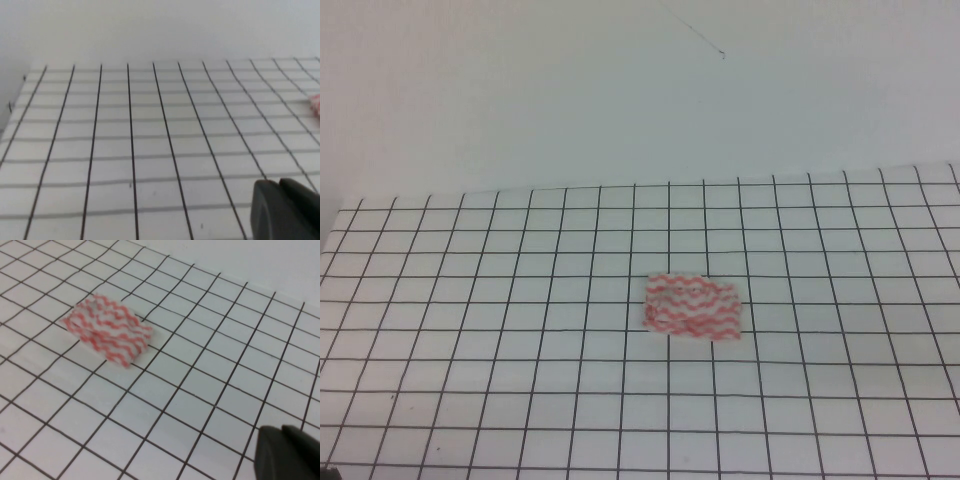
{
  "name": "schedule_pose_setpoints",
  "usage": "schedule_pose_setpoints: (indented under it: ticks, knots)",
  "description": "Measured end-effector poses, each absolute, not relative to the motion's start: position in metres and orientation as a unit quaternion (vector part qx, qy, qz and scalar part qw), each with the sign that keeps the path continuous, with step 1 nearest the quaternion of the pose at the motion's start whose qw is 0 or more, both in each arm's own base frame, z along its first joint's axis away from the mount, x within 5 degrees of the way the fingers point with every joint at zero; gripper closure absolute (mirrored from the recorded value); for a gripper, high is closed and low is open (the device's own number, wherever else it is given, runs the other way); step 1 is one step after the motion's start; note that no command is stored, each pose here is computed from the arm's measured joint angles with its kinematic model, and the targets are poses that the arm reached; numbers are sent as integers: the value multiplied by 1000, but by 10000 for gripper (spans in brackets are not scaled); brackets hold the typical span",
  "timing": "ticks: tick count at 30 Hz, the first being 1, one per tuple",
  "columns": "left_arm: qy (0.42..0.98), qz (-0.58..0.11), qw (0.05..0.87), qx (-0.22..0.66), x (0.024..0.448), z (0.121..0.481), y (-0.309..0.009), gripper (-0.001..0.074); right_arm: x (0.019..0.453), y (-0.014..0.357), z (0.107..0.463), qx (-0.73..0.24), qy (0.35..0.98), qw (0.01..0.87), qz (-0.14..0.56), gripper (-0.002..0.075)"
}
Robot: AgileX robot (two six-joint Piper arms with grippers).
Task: Fold towel
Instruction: 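Fold the patterned cloth into a small square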
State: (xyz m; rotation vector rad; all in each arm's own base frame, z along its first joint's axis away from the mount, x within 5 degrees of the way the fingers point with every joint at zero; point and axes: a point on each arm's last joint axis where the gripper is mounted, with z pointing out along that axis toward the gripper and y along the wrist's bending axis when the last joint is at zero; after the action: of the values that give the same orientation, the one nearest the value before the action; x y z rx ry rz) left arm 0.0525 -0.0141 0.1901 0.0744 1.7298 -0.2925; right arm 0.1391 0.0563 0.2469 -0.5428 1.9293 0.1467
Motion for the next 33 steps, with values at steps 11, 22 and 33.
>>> schedule_pose_setpoints:
  ticks: [11,22,33]
  knots:
    - [778,-128,615,35,51,185,-15,736,139,56,247,-228,809,538,62,727]
    - [778,-130,614,33,51,185,-15,736,121,41,265,-198,786,583,51,727]
    - [778,-131,613,31,51,184,-15,736,71,5,271,-86,756,648,-33,727]
